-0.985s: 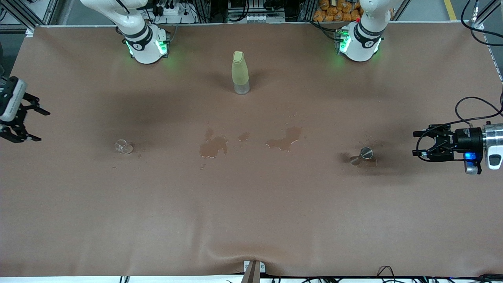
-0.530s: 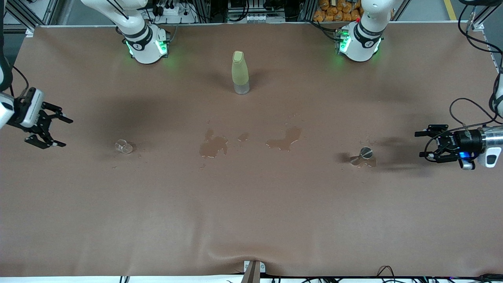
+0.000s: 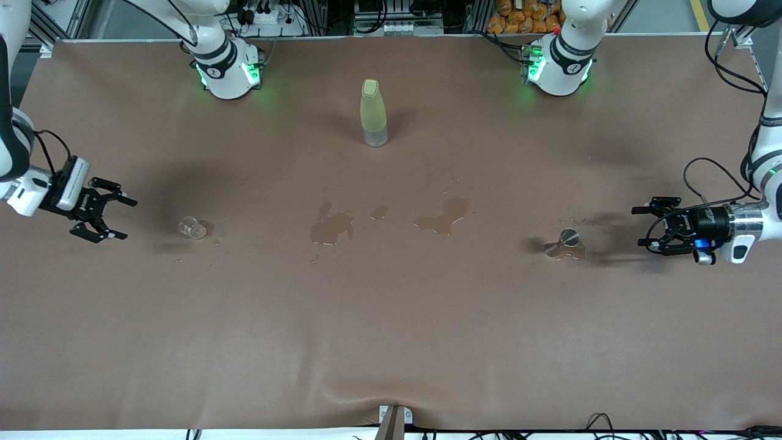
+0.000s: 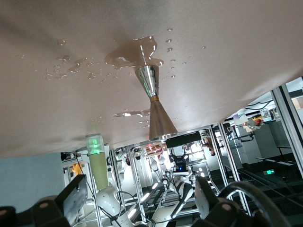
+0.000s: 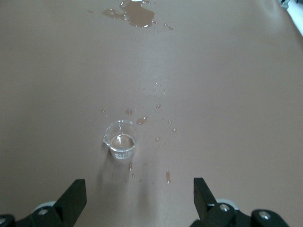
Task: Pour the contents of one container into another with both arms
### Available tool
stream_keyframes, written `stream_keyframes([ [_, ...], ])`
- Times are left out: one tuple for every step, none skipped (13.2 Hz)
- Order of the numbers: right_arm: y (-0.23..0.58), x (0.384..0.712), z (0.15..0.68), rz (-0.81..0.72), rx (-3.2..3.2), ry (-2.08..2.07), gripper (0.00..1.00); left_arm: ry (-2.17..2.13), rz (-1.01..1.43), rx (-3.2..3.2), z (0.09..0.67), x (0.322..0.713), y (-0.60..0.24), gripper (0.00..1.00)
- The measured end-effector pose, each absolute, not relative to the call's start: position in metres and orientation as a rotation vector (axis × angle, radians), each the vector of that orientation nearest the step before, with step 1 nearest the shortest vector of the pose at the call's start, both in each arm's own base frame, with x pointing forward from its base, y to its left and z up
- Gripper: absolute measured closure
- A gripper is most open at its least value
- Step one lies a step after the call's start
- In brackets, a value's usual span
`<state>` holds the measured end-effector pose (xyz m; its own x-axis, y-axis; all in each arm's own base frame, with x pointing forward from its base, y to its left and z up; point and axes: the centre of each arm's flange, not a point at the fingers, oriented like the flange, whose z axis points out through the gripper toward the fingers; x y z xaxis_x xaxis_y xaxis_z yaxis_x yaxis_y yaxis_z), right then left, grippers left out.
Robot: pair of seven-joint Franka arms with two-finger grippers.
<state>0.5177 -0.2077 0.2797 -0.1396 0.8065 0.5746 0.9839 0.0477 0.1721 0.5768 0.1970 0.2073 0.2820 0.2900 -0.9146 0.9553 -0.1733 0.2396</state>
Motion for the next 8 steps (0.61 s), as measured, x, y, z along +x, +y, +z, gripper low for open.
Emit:
stream_keyframes([
  [-0.208,0.516,0.269,-0.805,-1.790,-1.996,0.00,1.157,-0.945,1.653,0.203,0.577,0.193,0.00],
  [-0.209,0.514,0.258,-0.839,-1.769,-1.980,0.00,1.160,-0.957,1.649,0.200,0.577,0.191,0.00],
  [-0.210,0.511,0.247,-0.867,-1.753,-1.962,0.00,1.169,-0.968,1.635,0.196,0.577,0.190,0.00],
  [-0.212,0.508,0.238,-0.881,-1.755,-1.932,0.00,1.184,-0.979,1.607,0.192,0.577,0.189,0.00],
  [-0.214,0.506,0.231,-0.894,-1.758,-1.903,0.00,1.206,-0.993,1.579,0.190,0.579,0.187,0.00],
  [-0.215,0.503,0.225,-0.909,-1.753,-1.874,0.00,1.237,-1.008,1.557,0.188,0.581,0.185,0.00],
  [-0.214,0.501,0.219,-0.929,-1.744,-1.849,0.00,1.271,-1.020,1.540,0.187,0.584,0.181,0.00],
  [-0.213,0.499,0.212,-0.949,-1.736,-1.820,0.00,1.295,-1.033,1.532,0.184,0.586,0.176,0.00],
])
